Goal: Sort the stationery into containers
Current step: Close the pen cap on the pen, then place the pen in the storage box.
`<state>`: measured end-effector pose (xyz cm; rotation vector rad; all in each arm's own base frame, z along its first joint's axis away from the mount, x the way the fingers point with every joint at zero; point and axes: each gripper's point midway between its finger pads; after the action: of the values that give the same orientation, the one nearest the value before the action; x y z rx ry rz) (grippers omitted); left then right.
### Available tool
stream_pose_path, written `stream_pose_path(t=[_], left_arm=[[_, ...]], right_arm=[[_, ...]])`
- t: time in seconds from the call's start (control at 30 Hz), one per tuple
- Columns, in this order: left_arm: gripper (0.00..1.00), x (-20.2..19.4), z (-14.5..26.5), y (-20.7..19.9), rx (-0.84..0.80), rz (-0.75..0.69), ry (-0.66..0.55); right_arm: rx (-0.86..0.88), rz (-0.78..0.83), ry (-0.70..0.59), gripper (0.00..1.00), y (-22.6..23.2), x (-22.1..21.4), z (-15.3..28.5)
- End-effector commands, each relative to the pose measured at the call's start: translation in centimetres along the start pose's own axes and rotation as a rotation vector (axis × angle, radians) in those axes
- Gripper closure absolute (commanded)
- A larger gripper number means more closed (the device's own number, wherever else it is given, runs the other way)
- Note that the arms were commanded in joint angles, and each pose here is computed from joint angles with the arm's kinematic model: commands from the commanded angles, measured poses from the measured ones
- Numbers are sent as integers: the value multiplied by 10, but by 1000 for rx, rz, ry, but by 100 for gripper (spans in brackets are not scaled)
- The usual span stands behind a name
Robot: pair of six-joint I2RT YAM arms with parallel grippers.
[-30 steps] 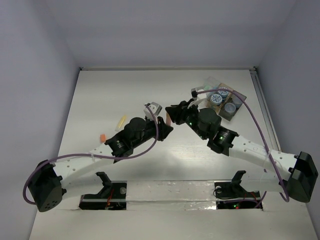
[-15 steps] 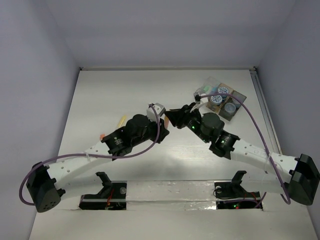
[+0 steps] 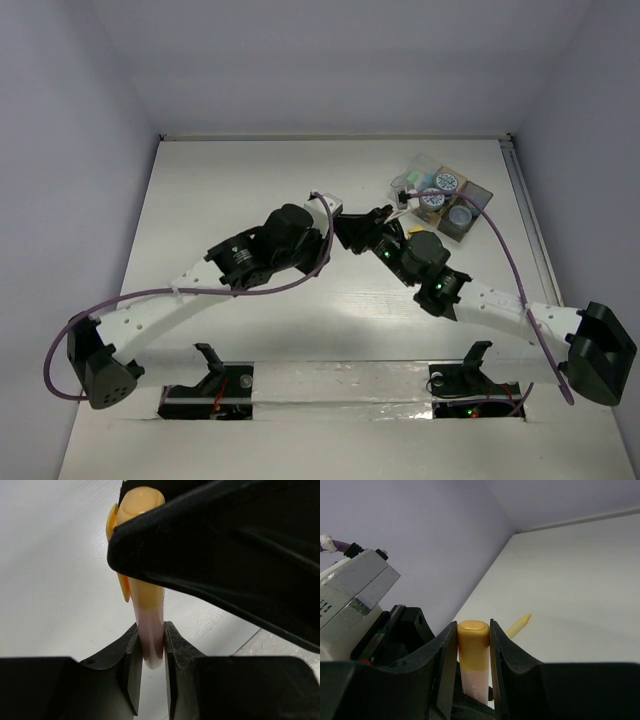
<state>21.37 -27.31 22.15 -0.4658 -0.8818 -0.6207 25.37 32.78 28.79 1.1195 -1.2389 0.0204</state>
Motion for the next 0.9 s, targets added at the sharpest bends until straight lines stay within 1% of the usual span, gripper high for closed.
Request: stream_pose_path(t=[0.0, 0.07, 0.1, 0.13, 0.17, 0.2, 0.23, 0.27, 0.3, 0.33, 0.37, 0.43, 0.47, 0.53, 0.57, 0.6, 0.67, 0.7, 0.77, 0.8, 0.87], left_arm=[[100, 223, 95, -7, -8, 38, -755], [100, 223, 94, -10, -23, 36, -747], [100, 220, 92, -10, -27, 40, -739], [100, 208, 82, -10, -31, 53, -708], [100, 201, 77, -12, -46, 55, -691], [100, 194, 74, -14, -59, 60, -674], [97, 185, 68, -15, -70, 66, -652], [91, 166, 55, -17, -89, 78, -602], [86, 143, 42, -19, -110, 90, -546], [82, 132, 37, -17, -105, 89, -525], [72, 121, 33, -19, -120, 108, -499], [63, 103, 30, -22, -152, 124, -477], [56, 80, 20, -20, -149, 132, -434], [48, 68, 22, -18, -153, 162, -429], [36, 53, 18, -16, -147, 168, -405], [31, 51, 23, -15, -152, 179, -416], [23, 35, 21, -13, -147, 191, -400], [22, 35, 27, -12, -152, 198, -418], [19, 21, 25, -10, -150, 223, -408], [18, 22, 29, -10, -158, 235, -436], [16, 8, 24, -7, -152, 251, -426]], right_arm=[[-90, 16, 648, 100, -42, -172, 76], [-93, 18, 599, 100, -37, -159, 71], [-126, 37, 549, 100, -41, -148, 66], [-136, 54, 520, 100, -40, -139, 62], [-131, 58, 464, 100, -32, -119, 53], [-168, 76, 420, 100, -37, -106, 48], [-196, 80, 374, 100, -42, -90, 41], [-196, 77, 327, 100, -38, -71, 31], [-221, 73, 276, 100, -49, -50, 21], [-226, 65, 243, 100, -53, -36, 14], [-232, 50, 215, 100, -59, -22, 7], [-218, 18, 173, 100, -62, 5, -12], [-259, 12, 121, 100, -80, 26, -19], [-286, 5, 76, 100, -94, 50, -35], [-309, 14, 45, 100, -103, 62, -39], [-358, 15, -6, 100, -125, 82, -40], [-395, 9, -46, 100, -148, 103, -44], [-448, 21, -107, 100, -171, 126, -39], [-526, 46, -137, 100, -201, 147, -38], [-591, 59, -193, 100, -225, 169, -28], [-652, 58, -221, 100, -255, 188, -25]])
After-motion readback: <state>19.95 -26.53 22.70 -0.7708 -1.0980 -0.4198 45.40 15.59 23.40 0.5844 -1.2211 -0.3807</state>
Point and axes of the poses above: each gripper's point midway between its finger pads, its own z axis back along the fingers, its own y axis along the line the jaws close on, x = y × z, and after that the axes turned 3 degrees about -z, right-handed
